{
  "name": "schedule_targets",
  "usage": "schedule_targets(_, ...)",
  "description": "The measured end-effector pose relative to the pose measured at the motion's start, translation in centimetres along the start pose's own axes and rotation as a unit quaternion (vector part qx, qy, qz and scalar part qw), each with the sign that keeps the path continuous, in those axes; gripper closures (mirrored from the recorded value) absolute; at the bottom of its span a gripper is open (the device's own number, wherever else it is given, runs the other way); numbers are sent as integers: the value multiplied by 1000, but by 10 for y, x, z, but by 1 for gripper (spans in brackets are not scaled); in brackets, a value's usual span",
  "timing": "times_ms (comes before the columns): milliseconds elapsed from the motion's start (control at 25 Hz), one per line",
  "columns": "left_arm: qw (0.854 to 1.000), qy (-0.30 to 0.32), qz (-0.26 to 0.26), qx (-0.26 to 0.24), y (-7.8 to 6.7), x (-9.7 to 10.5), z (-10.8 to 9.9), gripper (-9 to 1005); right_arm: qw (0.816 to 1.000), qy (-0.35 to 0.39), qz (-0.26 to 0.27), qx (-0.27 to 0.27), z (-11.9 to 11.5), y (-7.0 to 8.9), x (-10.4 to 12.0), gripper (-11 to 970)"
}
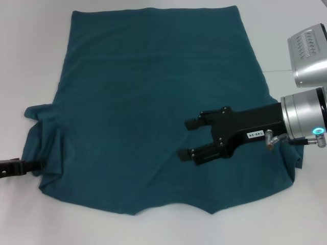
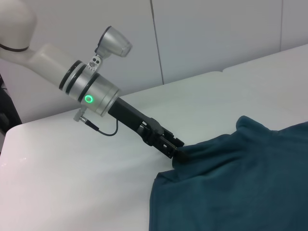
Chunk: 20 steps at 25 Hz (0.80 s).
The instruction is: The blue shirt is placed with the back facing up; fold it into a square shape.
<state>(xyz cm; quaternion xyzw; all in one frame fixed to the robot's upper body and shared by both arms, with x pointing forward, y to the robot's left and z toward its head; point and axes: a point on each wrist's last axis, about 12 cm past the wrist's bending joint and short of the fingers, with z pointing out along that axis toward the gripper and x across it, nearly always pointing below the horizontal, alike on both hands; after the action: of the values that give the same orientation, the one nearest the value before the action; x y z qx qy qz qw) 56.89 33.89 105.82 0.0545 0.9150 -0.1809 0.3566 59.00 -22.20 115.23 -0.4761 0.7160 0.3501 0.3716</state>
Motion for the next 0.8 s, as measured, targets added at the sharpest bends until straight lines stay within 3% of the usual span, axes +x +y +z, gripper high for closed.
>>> schedule_targets(480, 1000, -5, -9, 0, 0, -1, 0, 248, 1000, -1, 4, 10, -1, -2, 3, 45)
schedule_targets(600, 1000, -6, -9, 0, 0, -2, 0, 448, 1000, -1, 5, 11, -1, -2, 3, 45)
schedule_targets(800, 1000, -8, -7, 3, -2, -5, 1, 687, 1000, -2, 6, 12, -1, -2, 4, 46)
